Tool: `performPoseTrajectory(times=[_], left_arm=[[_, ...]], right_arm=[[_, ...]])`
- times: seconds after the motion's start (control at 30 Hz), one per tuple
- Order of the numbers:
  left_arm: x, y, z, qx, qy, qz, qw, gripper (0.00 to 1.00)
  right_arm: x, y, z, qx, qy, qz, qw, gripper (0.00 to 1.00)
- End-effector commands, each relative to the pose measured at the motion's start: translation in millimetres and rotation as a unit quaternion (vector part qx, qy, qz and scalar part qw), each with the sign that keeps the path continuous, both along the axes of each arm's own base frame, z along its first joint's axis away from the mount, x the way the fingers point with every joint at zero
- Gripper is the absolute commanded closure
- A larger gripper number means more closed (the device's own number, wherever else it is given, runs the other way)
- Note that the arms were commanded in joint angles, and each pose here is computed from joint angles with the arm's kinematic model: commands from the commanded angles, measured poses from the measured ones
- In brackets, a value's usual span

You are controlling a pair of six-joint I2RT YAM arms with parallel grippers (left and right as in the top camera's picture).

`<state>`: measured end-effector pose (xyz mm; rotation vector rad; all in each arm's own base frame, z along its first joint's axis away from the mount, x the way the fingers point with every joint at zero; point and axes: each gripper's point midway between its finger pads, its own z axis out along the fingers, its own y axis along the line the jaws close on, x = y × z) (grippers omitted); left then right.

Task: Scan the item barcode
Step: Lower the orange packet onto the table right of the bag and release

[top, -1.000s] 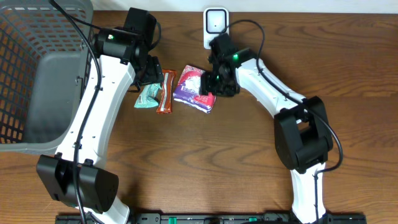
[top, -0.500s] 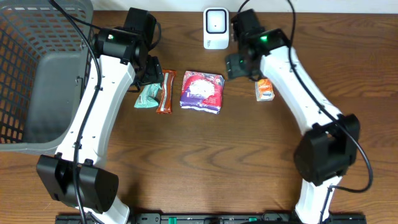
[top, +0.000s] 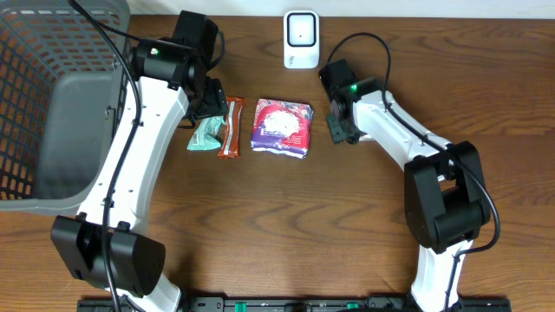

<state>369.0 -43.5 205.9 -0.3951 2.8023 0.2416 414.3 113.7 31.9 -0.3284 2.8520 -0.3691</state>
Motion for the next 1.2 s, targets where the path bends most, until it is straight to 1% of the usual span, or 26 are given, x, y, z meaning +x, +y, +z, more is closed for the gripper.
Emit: performPoseTrajectory(times=[0.0, 0.03, 0.17, 0.23, 0.33, 0.4, 0.43, 0.47, 0.5, 0.53, 0.6, 0.67, 0.77, 0.87, 0.97, 1.0, 1.07, 1.1, 1.13, 1.17], left_arm=[[0.8, 0.5, 0.3, 0.001, -0.001, 0.005, 1.000, 0.02], [0.9, 0.5, 0.3, 0.001, -0.001, 0.005, 1.000, 0.02], [0.8, 0.5, 0.3, 0.001, -0.001, 0.005, 1.000, 0.02], [0.9, 0.5, 0.3, 0.001, -0.001, 0.005, 1.000, 0.02], [0.8, 0.5, 0.3, 0.001, -0.001, 0.005, 1.000, 0.02], [0.9, 0.5, 0.3, 0.001, -0.001, 0.005, 1.000, 0.02], [0.9, 0.5, 0.3, 0.001, -0.001, 0.005, 1.000, 0.02], [0.9, 0.5, 0.3, 0.001, -0.001, 0.005, 1.000, 0.02], [0.9, 0.5, 0.3, 0.001, -0.001, 0.005, 1.000, 0.02], [0.9, 0.5, 0.3, 0.001, -0.001, 0.005, 1.000, 0.02], [0.9, 0.5, 0.3, 0.001, -0.001, 0.005, 1.000, 0.02], [0.9, 0.5, 0.3, 0.001, -0.001, 0.005, 1.000, 0.02], [0.9, 0.5, 0.3, 0.001, -0.001, 0.005, 1.000, 0.02], [0.9, 0.5, 0.3, 0.001, -0.001, 0.005, 1.000, 0.02], [0.9, 0.5, 0.3, 0.001, -0.001, 0.005, 1.000, 0.02], [0.9, 0.5, 0.3, 0.001, -0.001, 0.005, 1.000, 0.02], [0.9, 0.5, 0.3, 0.001, -0.001, 0.005, 1.000, 0.02], [0.9, 0.5, 0.3, 0.001, -0.001, 0.005, 1.000, 0.02], [0.9, 0.5, 0.3, 0.001, -0.001, 0.005, 1.000, 0.02], [0.9, 0.5, 0.3, 0.001, -0.001, 0.005, 1.000, 0.02]], right_arm=[[-2.3, -9.6, -12.3, -0.030, -0.010, 0.009, 0.999, 0.40], [-2.7, -10.3, -16.0, -0.031, -0.012, 0.011, 0.999, 0.40], [-6.0, -15.7, -26.8, -0.037, -0.016, 0.008, 0.999, 0.45], [-5.8, -17.8, -30.1, -0.037, -0.018, 0.007, 0.999, 0.46], [-6.3, -20.4, -36.1, -0.043, -0.015, 0.031, 0.998, 0.46], [-7.8, -21.4, -38.3, -0.044, -0.013, 0.033, 0.998, 0.58], [-8.3, -20.5, -38.8, -0.041, -0.012, 0.033, 0.999, 0.69], [-9.3, -18.1, -39.8, -0.034, -0.009, 0.035, 0.999, 0.76], [-9.6, -16.5, -40.3, -0.028, -0.007, 0.036, 0.999, 0.86], [-9.3, -15.2, -39.7, -0.024, -0.006, 0.036, 0.999, 0.99], [-5.9, -13.4, -35.3, -0.010, -0.007, 0.023, 1.000, 0.99], [-1.0, -5.4, -24.7, 0.025, 0.003, 0.020, 0.999, 0.99], [11.5, 21.4, 13.9, 0.137, 0.026, 0.024, 0.990, 0.99], [21.4, 41.4, 55.0, 0.251, 0.038, 0.029, 0.967, 0.99], [21.7, 52.6, 86.0, 0.366, 0.055, 0.043, 0.928, 0.99], [20.2, 48.4, 87.4, 0.382, 0.062, 0.035, 0.922, 0.99], [18.6, 35.4, 77.6, 0.383, 0.072, 0.019, 0.921, 0.99], [17.8, 29.0, 70.7, 0.374, 0.071, 0.026, 0.924, 0.96], [17.5, 23.1, 62.6, 0.359, 0.070, 0.031, 0.930, 0.82], [17.5, 13.0, 51.7, 0.330, 0.067, 0.023, 0.941, 0.71]])
